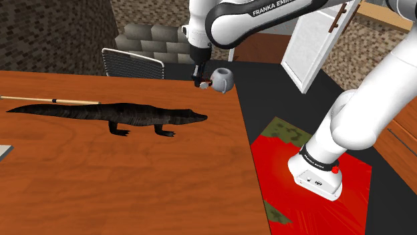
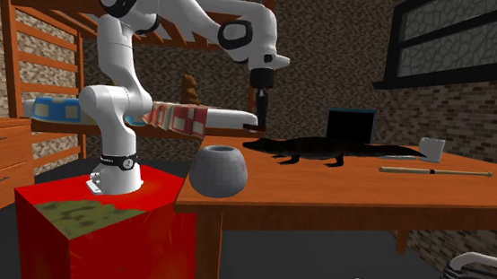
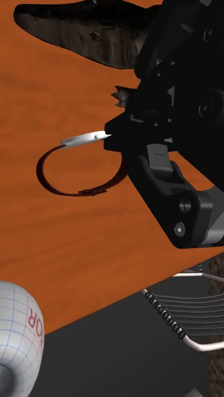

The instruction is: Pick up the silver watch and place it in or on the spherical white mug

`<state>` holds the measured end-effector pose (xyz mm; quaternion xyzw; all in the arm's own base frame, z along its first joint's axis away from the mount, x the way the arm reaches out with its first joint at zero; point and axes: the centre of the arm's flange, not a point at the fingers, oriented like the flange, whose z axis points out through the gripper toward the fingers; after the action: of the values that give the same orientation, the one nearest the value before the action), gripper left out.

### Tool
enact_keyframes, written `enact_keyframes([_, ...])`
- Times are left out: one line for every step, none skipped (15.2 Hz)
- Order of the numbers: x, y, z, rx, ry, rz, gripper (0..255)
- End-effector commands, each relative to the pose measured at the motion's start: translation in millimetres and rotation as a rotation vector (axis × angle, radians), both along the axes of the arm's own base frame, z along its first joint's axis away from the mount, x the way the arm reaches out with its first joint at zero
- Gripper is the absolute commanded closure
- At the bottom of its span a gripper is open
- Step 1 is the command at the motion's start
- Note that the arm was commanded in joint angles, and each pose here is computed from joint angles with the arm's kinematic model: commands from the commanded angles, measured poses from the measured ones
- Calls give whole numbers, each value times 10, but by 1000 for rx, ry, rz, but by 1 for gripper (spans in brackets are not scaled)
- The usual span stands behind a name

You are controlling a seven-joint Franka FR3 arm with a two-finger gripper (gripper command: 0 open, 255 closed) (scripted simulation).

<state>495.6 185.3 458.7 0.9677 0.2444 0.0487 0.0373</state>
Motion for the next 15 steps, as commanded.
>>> enact_keyframes([-3,-13,97,0,1,0,255])
enact_keyframes([-3,-13,150,0,1,0,255])
enact_keyframes([-3,-13,203,0,1,0,255])
enact_keyframes([-3,-13,256,0,1,0,255])
enact_keyframes([-3,-13,308,0,1,0,255])
enact_keyframes([-3,-13,361,0,1,0,255])
enact_keyframes([-3,-13,414,0,1,0,255])
enact_keyframes([-3,-13,467,0,1,0,255])
enact_keyframes([-3,-13,520,0,1,0,255])
enact_keyframes([-3,-13,560,0,1,0,255])
enact_keyframes([20,-143,572,0,1,0,255])
enact_keyframes([42,-272,585,0,1,0,255])
enact_keyframes([64,-402,597,0,1,0,255])
enact_keyframes([86,-531,609,0,1,0,255])
enact_keyframes([109,-661,622,0,1,0,255])
